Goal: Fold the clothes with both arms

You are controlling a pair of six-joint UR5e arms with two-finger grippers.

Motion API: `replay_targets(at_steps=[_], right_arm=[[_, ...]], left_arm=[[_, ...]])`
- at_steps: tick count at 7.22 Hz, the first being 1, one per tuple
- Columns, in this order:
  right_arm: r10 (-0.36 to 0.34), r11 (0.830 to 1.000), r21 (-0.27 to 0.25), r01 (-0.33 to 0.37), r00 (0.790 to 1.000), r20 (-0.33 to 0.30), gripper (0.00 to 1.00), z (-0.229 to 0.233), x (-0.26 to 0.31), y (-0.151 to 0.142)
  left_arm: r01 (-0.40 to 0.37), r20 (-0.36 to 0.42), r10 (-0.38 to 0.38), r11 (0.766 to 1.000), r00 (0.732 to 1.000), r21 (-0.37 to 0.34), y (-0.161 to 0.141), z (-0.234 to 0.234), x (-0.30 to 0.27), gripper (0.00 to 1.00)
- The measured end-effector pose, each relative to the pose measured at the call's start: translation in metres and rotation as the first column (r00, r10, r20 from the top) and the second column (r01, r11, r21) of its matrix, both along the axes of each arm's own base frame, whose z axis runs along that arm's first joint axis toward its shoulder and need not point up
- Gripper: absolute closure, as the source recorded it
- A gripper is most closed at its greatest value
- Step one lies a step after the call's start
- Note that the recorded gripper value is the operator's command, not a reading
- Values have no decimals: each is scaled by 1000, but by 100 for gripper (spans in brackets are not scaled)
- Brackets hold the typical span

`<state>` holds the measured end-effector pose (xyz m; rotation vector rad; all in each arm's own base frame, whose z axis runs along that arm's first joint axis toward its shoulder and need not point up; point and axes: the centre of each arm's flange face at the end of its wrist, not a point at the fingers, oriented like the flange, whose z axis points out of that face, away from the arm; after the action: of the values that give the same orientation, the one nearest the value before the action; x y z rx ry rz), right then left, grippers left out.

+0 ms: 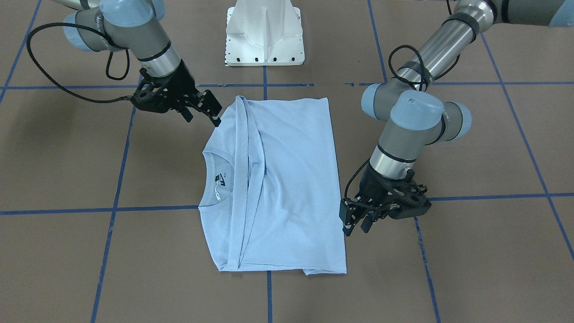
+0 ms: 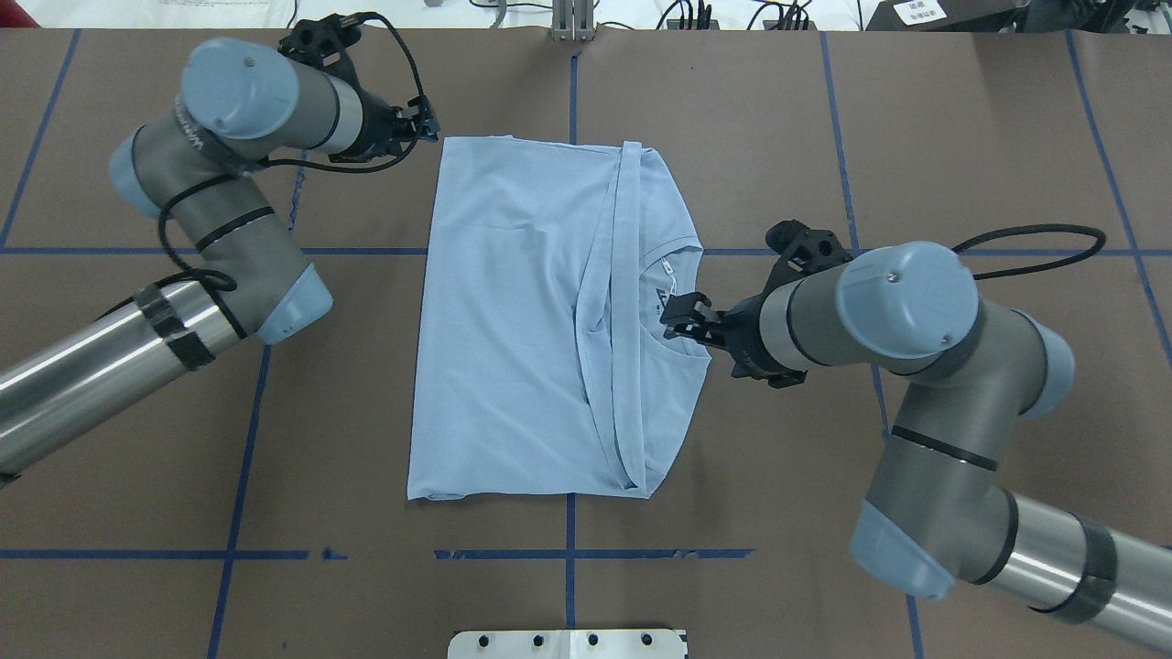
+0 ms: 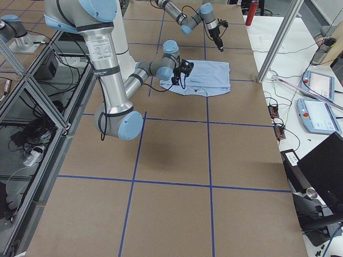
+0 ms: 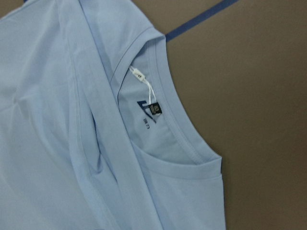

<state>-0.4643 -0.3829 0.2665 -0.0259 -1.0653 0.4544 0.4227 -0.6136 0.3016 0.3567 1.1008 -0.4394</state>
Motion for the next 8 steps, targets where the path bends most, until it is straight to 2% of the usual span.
replay_targets(at_steps=[1, 2, 3, 4, 5, 6, 8], right_arm=[[-58, 998, 30, 60, 996, -60, 0, -13, -31, 10], [-129, 985, 93, 144, 980, -150, 0, -26, -57, 24], [-190, 960, 159, 232, 952, -240, 0, -35, -79, 34], [-244, 924, 213, 319, 917, -316, 0, -40, -101, 36], [-282, 891, 243, 383, 887, -366, 0, -42, -119, 35], [-314, 862, 257, 436, 859, -404, 0, -37, -133, 36], [-363, 821, 251, 513, 808, -464, 0, -24, -143, 43]], left_arm=[[-15, -13, 15, 1000, 1000, 4, 16, 6, -13, 43], [-20, -17, 20, 1000, 1000, 5, 22, 9, -19, 43], [-22, -17, 22, 1000, 1000, 4, 25, 11, -21, 43], [-22, -16, 22, 1000, 1000, 4, 26, 13, -22, 43], [-23, -15, 23, 1000, 1000, 2, 26, 14, -22, 43], [-23, -15, 23, 1000, 1000, 1, 27, 14, -22, 43], [-23, -15, 23, 1000, 1000, 0, 27, 15, -22, 43]])
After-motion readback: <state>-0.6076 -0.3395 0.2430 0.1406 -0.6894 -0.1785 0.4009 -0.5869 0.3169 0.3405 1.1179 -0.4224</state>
